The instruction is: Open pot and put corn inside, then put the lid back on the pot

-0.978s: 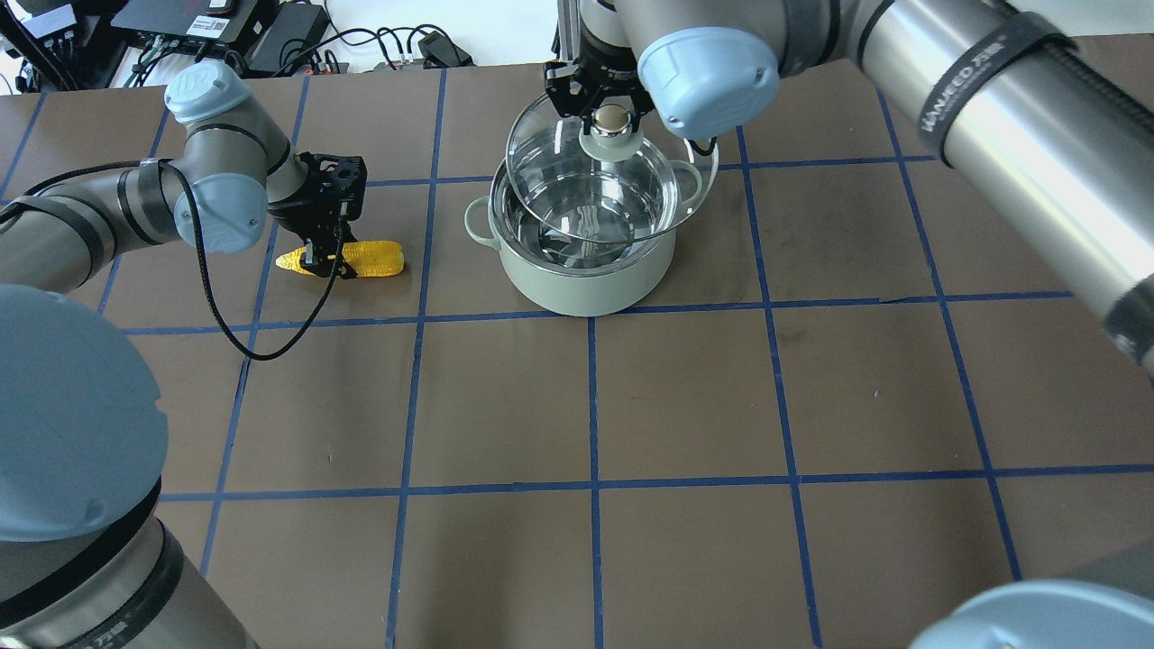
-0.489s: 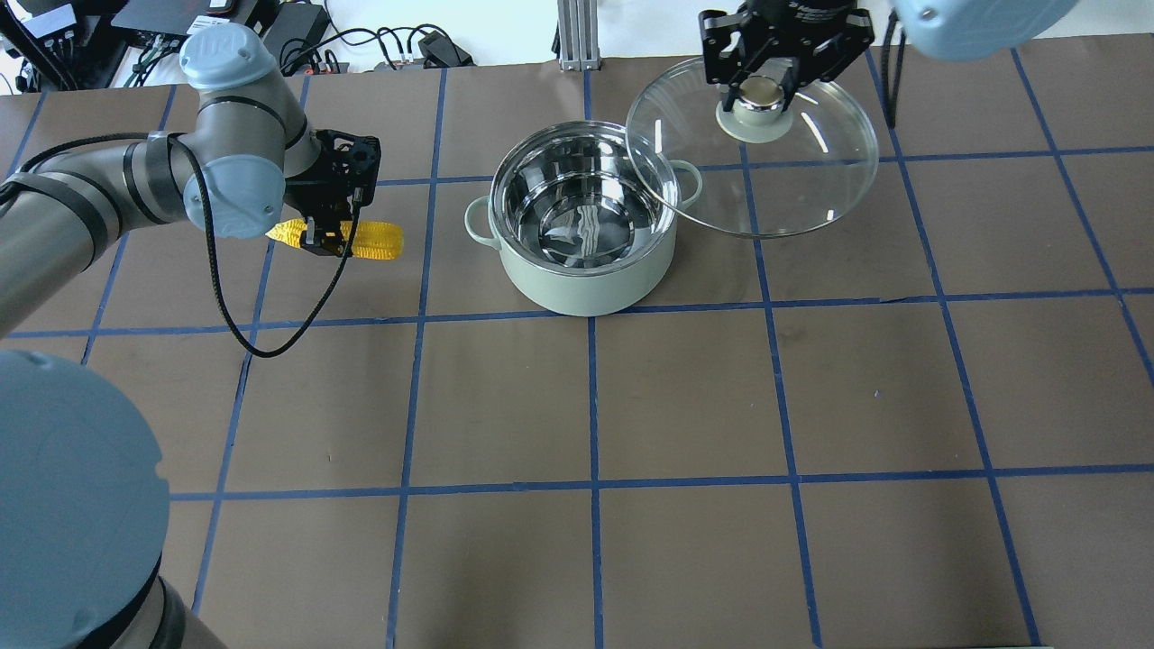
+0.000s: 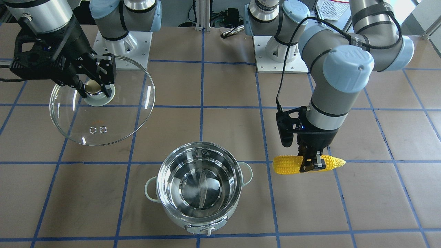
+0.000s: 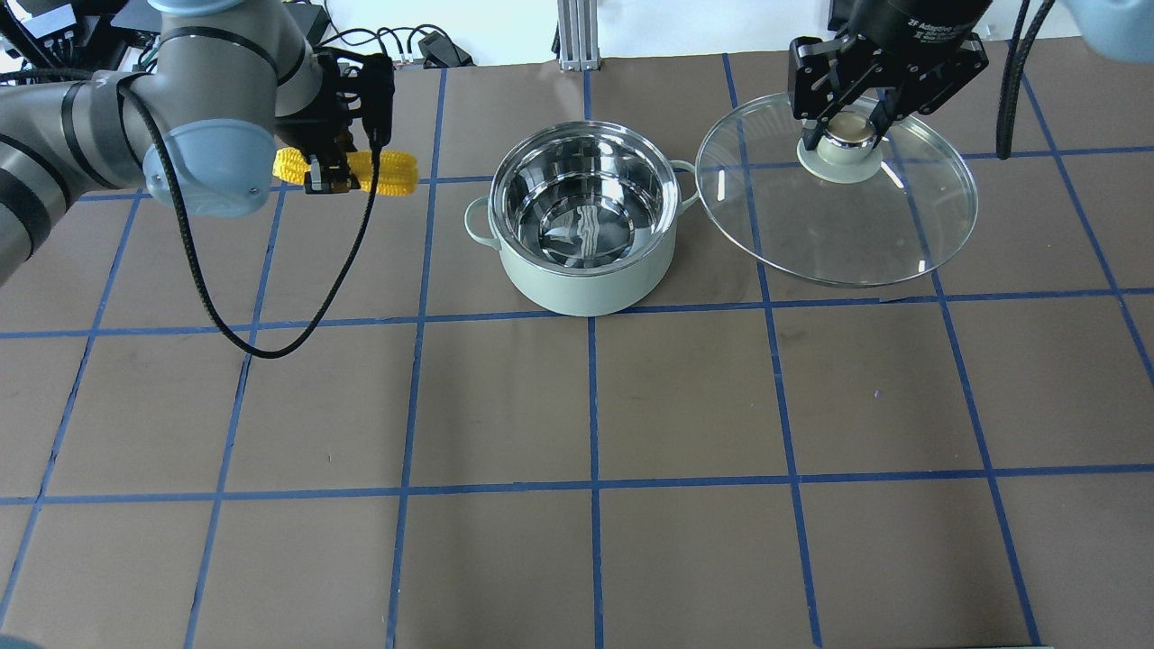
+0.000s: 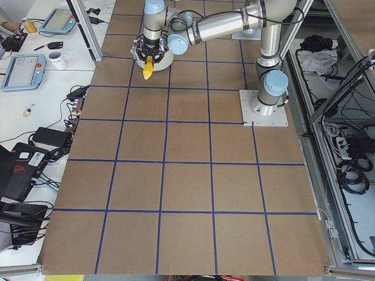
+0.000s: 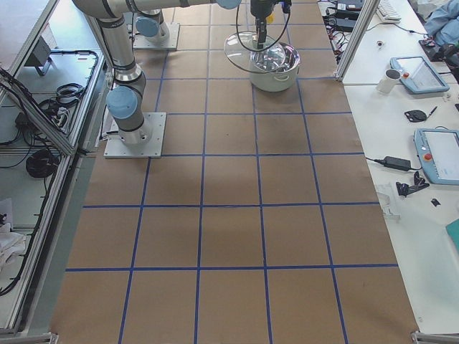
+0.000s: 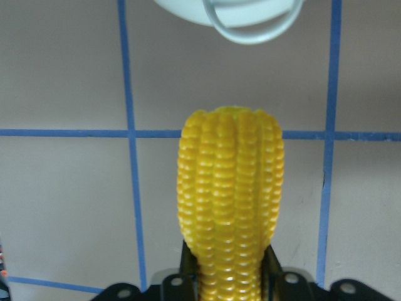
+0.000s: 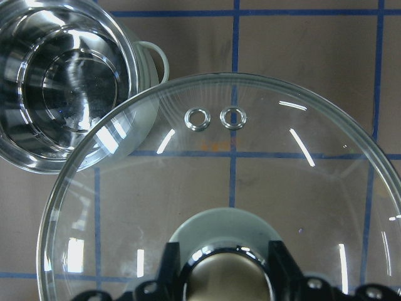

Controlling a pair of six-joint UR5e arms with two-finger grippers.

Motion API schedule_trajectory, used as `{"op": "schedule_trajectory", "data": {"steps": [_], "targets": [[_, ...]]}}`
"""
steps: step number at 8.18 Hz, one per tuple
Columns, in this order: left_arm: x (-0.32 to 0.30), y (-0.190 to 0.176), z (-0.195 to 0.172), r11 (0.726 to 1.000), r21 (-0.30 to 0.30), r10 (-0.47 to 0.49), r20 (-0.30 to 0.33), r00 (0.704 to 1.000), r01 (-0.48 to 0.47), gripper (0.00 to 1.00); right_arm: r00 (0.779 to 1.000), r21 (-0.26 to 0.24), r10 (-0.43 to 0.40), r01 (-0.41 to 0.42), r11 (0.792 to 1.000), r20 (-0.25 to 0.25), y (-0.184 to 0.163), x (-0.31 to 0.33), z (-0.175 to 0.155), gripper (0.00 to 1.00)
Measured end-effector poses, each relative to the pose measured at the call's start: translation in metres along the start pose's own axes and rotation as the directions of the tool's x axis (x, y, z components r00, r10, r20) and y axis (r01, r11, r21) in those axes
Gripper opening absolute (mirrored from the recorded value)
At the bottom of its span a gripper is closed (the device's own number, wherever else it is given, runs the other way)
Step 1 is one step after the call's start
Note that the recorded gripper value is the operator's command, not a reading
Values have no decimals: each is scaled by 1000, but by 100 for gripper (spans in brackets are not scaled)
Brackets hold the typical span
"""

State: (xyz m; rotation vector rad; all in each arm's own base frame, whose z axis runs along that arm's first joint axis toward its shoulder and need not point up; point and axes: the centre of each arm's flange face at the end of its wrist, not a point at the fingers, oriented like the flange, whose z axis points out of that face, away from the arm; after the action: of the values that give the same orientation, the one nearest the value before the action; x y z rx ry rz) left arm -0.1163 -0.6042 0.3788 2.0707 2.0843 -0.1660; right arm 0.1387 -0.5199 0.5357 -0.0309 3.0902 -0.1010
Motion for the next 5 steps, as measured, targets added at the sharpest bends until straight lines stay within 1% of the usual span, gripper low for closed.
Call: {"op": "schedule_trajectory", "data": {"steps": [1, 2, 3, 4, 5], "targets": [[-1, -26, -24, 1000, 12, -11, 63, 998, 10, 0, 1000, -8, 0, 0, 1000, -1, 10, 1, 3, 32], [-3, -50, -37, 999, 31, -39, 118, 992, 35, 0, 1000, -13, 1, -1, 1000, -1, 16, 0, 5, 32], [-6, -71, -42, 996, 65, -70, 167, 984, 59, 0, 1000, -17, 4, -4, 1000, 1, 21, -1, 7, 32], [-7, -93, -42, 987, 139, -109, 191, 976, 83, 0, 1000, -20, 8, -8, 1000, 2, 25, -1, 9, 32], [-7, -113, -39, 971, 209, -154, 194, 969, 112, 0, 1000, -22, 9, -9, 1000, 2, 27, -1, 10, 32]]}}
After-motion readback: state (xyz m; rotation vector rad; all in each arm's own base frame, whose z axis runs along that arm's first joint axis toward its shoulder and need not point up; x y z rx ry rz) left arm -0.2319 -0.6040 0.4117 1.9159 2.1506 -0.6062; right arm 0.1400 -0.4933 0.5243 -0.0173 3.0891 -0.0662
